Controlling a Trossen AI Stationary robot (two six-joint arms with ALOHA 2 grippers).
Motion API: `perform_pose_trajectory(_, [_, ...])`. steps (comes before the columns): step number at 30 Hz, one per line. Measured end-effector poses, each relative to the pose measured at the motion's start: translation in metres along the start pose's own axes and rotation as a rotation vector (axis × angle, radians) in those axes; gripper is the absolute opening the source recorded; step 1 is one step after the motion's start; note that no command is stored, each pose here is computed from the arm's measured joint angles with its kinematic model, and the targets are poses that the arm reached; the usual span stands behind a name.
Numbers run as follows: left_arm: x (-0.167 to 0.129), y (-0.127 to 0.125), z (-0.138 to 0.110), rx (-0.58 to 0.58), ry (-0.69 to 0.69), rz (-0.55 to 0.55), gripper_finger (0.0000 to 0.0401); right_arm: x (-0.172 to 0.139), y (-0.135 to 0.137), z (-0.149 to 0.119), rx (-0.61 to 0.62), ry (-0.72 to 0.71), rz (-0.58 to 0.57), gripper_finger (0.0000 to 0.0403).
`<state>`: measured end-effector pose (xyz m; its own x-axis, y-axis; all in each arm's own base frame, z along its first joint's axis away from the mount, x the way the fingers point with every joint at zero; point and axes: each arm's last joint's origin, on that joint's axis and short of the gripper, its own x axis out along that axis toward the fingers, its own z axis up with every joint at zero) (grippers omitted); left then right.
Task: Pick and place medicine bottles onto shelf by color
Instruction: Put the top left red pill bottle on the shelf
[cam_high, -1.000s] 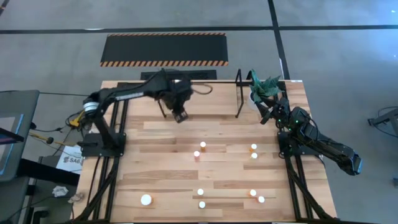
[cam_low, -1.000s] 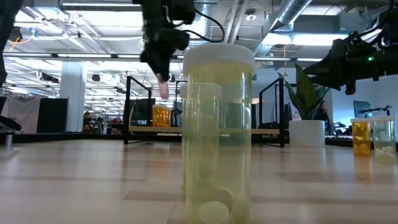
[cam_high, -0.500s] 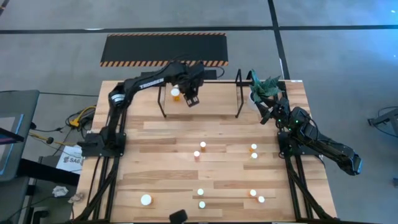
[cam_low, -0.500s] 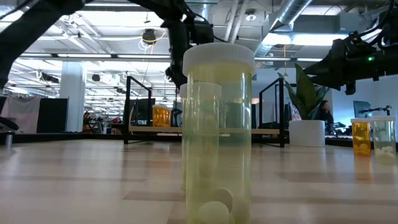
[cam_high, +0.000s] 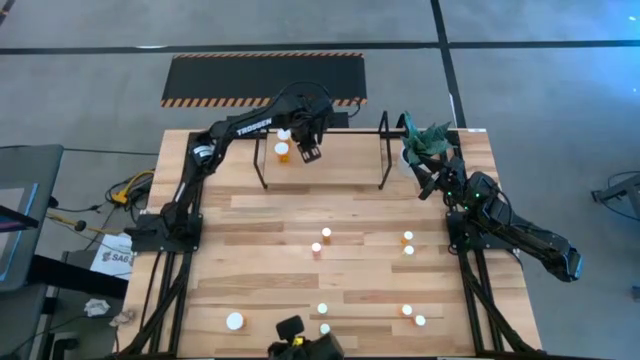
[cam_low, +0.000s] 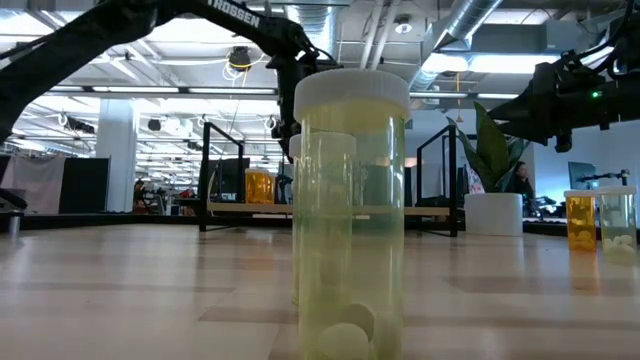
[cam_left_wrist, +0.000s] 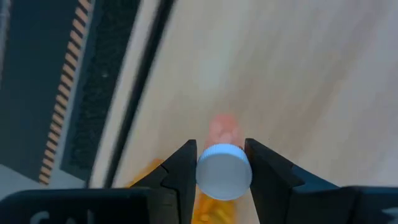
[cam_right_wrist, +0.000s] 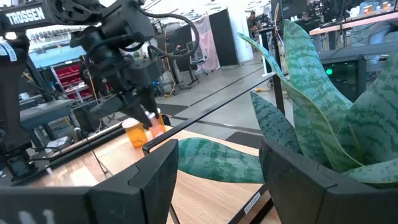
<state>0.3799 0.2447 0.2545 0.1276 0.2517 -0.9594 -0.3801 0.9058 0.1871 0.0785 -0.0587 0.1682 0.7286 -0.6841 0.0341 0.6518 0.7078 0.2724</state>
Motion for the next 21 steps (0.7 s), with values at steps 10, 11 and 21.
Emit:
perform_pose_trajectory(10, [0.011,0.018,-0.001,0.040,-0.007,-0.007,0.0105,0.000,0.000,0.000,0.000,0.000,0.000,0.0249])
perform_pose_trajectory(11, [0.011,0.019,0.000,0.048,-0.019,-0.005,0.0105,0.000,0.000,0.000,0.000,0.000,0.000,0.0249])
perform_pose_trajectory(21, [0.014,0.022,-0.001,0.077,-0.024,0.008,0.0105,0.000,0.000,0.000,0.000,0.000,0.000,0.0249])
